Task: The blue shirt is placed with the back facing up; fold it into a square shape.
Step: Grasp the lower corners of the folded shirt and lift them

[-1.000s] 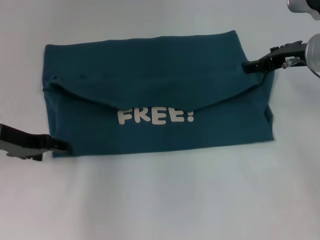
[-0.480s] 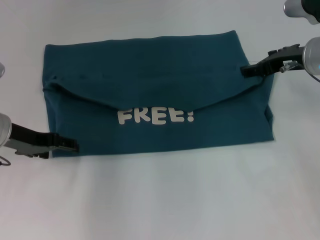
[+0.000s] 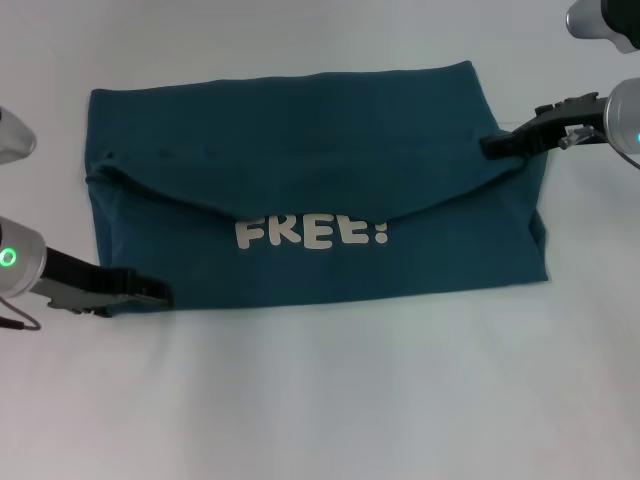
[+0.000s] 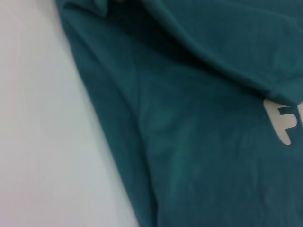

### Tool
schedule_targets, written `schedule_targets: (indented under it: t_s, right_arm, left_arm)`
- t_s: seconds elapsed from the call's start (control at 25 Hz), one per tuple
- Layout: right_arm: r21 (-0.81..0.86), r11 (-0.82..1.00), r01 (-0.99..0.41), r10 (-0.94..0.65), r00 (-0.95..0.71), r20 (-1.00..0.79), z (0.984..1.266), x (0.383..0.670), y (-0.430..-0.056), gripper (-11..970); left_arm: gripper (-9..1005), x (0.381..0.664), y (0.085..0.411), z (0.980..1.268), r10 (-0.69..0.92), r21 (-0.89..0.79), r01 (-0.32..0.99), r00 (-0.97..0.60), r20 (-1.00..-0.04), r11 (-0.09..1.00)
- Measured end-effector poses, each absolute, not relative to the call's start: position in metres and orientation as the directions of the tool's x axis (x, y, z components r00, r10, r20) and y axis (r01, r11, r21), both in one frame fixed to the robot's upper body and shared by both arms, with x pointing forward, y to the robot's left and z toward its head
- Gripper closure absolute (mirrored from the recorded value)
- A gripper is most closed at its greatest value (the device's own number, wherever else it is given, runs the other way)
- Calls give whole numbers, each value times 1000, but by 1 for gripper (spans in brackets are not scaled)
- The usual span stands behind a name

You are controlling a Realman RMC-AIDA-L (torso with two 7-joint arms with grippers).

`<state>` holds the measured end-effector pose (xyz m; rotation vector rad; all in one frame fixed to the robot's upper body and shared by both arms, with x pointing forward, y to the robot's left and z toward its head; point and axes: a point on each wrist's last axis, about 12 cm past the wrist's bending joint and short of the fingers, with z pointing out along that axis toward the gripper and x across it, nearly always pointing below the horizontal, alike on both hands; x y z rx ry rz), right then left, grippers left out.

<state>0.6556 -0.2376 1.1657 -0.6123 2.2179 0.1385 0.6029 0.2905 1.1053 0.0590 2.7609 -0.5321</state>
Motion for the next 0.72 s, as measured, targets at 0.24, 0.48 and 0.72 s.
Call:
schedule_targets:
  t_s: [0.24, 0.48, 0.72]
  right_arm:
    - [-100, 876, -473, -384, -557, -736, 1163, 655, -238, 34]
    - [-99, 875, -473, -386, -560, -733, 1162, 655, -239, 33]
    - [-96, 875, -475, -386, -563, -730, 1161, 654, -239, 34]
  left_arm:
    - [118, 608, 283, 1108, -2, -349, 126, -939, -343, 929]
    - [154, 610, 278, 1108, 26, -328, 152, -933, -358, 933]
    - [189, 614, 275, 1104, 34, -300, 159, -924, -381, 941]
